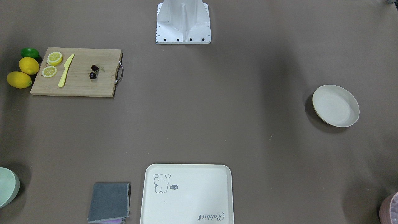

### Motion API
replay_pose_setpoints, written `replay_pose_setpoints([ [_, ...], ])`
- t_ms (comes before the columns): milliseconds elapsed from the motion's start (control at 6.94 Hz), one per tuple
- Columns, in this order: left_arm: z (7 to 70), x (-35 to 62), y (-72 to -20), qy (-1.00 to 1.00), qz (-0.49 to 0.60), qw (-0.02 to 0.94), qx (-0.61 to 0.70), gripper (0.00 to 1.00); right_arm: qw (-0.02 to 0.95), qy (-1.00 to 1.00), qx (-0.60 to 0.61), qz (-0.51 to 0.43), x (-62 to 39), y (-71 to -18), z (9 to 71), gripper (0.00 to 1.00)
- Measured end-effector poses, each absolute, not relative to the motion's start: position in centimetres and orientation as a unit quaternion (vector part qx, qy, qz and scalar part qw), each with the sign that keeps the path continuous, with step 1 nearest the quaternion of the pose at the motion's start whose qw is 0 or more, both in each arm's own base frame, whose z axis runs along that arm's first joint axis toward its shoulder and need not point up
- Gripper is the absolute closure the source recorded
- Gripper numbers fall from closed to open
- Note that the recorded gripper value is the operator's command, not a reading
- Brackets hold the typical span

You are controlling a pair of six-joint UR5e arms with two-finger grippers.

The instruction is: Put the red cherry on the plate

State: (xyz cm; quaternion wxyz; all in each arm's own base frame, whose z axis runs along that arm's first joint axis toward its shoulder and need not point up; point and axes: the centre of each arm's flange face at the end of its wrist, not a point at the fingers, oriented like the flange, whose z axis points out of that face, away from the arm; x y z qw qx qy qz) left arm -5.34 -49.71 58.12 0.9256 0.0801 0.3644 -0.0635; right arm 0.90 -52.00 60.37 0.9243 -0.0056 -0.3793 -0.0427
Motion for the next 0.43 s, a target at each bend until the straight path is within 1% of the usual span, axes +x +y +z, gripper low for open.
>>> replay_pose_setpoints([
  [432,58.15,-5.7,-49.19,0.364,-0.067,0.925,0.08,0.01,0.925,-0.38,-0.005,-0.029,2.25,-51.56,60.8,0.0],
])
